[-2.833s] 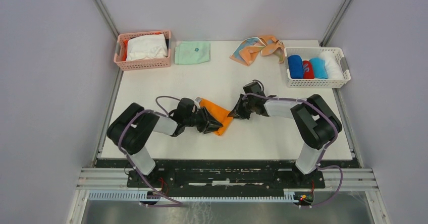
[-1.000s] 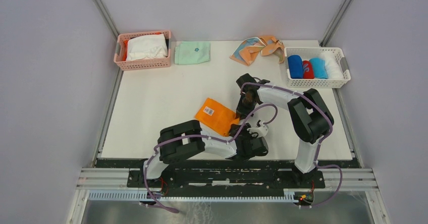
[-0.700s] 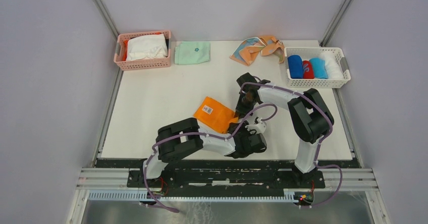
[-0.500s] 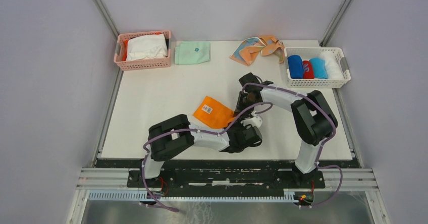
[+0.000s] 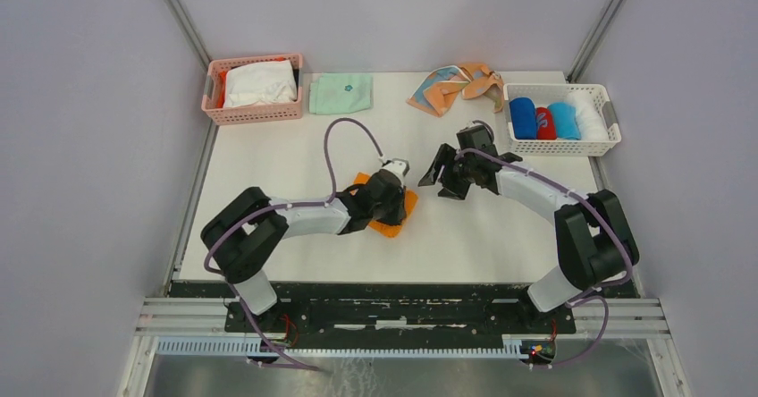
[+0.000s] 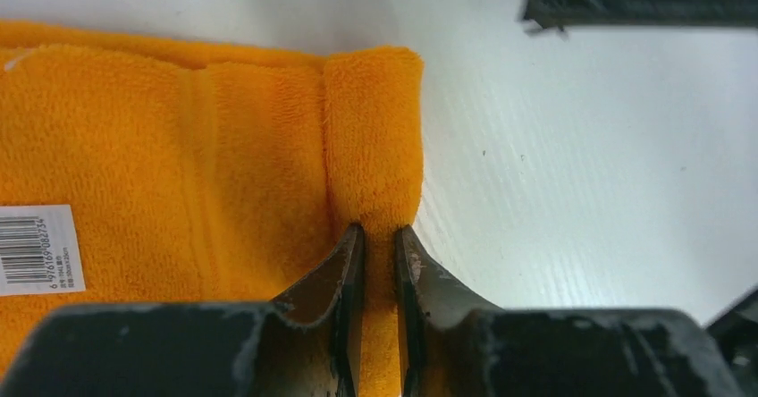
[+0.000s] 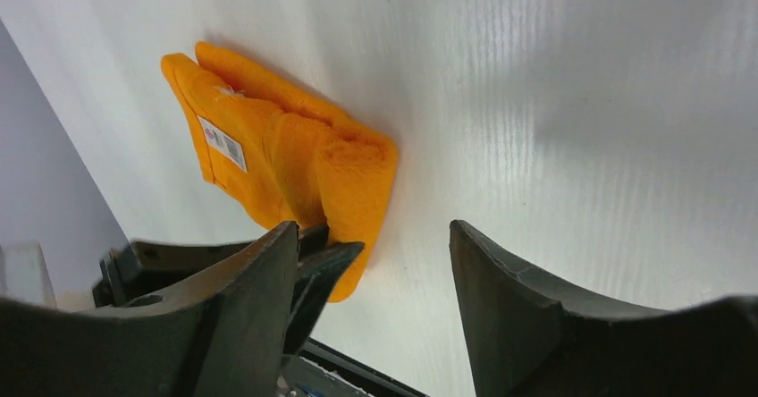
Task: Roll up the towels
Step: Roll the towel at the center of the board.
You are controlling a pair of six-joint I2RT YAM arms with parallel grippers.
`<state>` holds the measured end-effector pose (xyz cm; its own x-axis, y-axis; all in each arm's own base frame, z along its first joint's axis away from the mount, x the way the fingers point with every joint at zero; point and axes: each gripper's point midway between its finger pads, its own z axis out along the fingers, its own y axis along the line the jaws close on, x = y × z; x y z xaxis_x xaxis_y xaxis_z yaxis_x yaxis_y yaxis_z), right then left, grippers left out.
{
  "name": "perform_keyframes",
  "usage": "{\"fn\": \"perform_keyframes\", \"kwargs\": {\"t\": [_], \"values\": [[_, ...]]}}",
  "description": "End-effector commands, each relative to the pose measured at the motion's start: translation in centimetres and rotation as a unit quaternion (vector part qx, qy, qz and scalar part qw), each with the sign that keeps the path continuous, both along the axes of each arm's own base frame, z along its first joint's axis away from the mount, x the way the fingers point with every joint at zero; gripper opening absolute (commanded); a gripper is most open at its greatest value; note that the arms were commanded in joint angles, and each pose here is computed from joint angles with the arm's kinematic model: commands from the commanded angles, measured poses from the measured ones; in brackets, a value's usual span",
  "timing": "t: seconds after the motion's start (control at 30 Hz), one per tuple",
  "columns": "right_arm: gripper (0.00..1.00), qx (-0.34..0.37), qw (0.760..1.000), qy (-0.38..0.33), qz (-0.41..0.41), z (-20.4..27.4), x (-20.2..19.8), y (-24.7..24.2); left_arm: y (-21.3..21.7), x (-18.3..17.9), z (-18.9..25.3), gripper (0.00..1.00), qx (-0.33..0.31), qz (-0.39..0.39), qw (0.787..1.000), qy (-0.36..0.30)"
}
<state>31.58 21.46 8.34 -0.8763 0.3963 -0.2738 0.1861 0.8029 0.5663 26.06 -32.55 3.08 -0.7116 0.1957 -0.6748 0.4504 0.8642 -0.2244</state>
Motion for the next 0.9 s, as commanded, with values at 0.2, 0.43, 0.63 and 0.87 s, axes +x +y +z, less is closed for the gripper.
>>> {"fn": "perform_keyframes", "kwargs": {"t": [0.2,0.43,0.63,0.87], "values": [[0.72,0.102,0.993,-0.033,0.053,-0.8,-0.3,4.4,1.8,-1.7,-0.4,0.03,-0.267,0.087,0.936,0.213],[0.72,0.125,0.989,-0.021,0.077,-3.0,-0.5,7.2,4.1,-2.1,-1.7,0.03,-0.318,0.15,0.902,0.251],[0.68,0.123,0.988,-0.002,0.092,-5.7,-0.6,8.9,4.4,-2.7,-2.3,0.03,-0.33,0.162,0.891,0.266],[0.46,0.068,0.993,0.03,0.096,-8.8,-1.4,8.0,4.7,-3.2,-3.0,0.03,-0.33,0.166,0.887,0.276]]}}
